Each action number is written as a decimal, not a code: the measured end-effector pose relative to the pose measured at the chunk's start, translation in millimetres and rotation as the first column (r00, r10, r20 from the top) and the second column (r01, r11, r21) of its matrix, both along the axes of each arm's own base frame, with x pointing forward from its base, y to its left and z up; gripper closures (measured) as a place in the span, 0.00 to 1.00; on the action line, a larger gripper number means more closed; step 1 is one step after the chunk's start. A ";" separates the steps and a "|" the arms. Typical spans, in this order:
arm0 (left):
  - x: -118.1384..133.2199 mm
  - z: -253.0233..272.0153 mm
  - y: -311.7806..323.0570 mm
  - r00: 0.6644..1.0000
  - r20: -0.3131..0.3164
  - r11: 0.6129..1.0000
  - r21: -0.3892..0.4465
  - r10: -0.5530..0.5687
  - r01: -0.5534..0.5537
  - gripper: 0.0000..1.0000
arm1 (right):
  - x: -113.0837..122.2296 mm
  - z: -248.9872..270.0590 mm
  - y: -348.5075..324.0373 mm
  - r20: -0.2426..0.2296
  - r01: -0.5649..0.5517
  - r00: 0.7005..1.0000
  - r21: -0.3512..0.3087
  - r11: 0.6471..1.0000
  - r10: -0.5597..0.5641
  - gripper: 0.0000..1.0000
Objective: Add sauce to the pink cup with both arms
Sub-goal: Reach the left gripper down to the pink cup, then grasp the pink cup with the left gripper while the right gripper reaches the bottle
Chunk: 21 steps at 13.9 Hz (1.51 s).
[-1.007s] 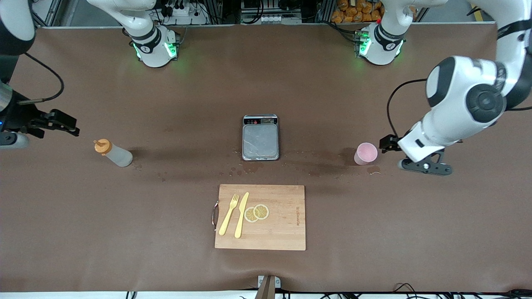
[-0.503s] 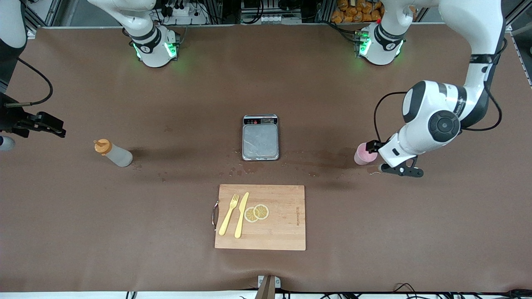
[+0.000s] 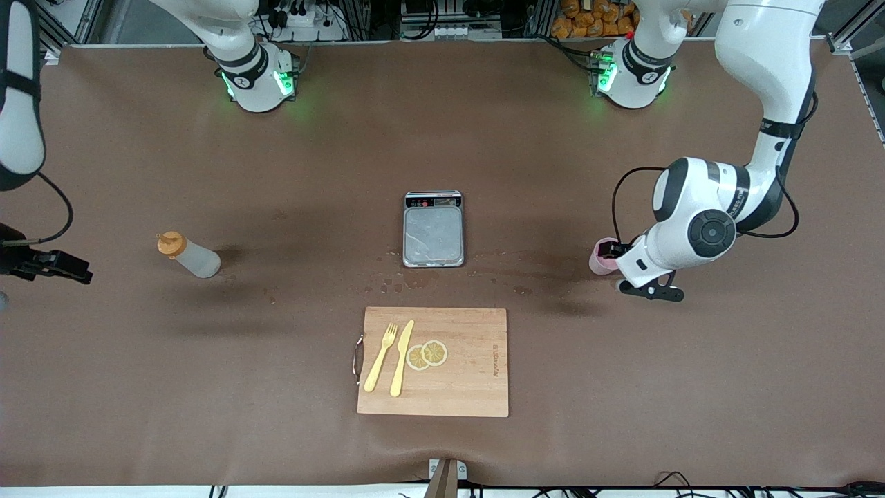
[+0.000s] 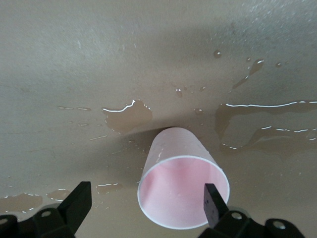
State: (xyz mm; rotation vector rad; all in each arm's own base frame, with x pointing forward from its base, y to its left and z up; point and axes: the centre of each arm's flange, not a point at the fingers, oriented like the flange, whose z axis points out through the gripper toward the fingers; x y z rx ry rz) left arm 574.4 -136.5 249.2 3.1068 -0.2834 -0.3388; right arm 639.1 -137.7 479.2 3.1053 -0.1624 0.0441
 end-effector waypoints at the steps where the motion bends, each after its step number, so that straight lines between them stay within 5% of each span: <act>1: -1.0 -5.2 0.5 1.000 -0.009 1.000 0.002 0.001 -0.001 0.00 | -2.2 -7.9 -16.7 -0.006 0.038 0.999 0.033 0.999 -0.038 0.00; 5: -5.9 -25.2 1.5 0.999 -0.045 1.000 0.008 0.001 -0.001 0.07 | -21.5 -47.3 -86.7 -0.084 0.256 0.966 0.221 0.941 -0.243 0.00; 7: -7.2 -30.7 1.5 0.999 -0.054 1.000 0.009 0.001 -0.001 0.28 | -39.5 -81.0 -115.2 -0.235 0.450 0.889 0.285 0.847 -0.393 0.00; 9: -8.3 -34.4 1.3 0.998 -0.061 1.000 0.010 0.001 0.000 0.49 | -48.8 -107.6 -129.4 -0.347 0.601 0.790 0.281 0.748 -0.505 0.00; 14: -9.0 -36.8 0.2 0.998 -0.065 1.000 0.011 -0.001 0.002 0.96 | -50.7 -141.1 -127.3 -0.478 0.770 0.619 0.210 0.603 -0.624 0.00; 21: 13.5 12.3 -22.1 0.999 0.038 1.000 -0.018 0.007 -0.006 0.96 | -73.5 -223.1 -161.4 -0.664 0.887 0.446 0.238 0.396 -0.600 0.00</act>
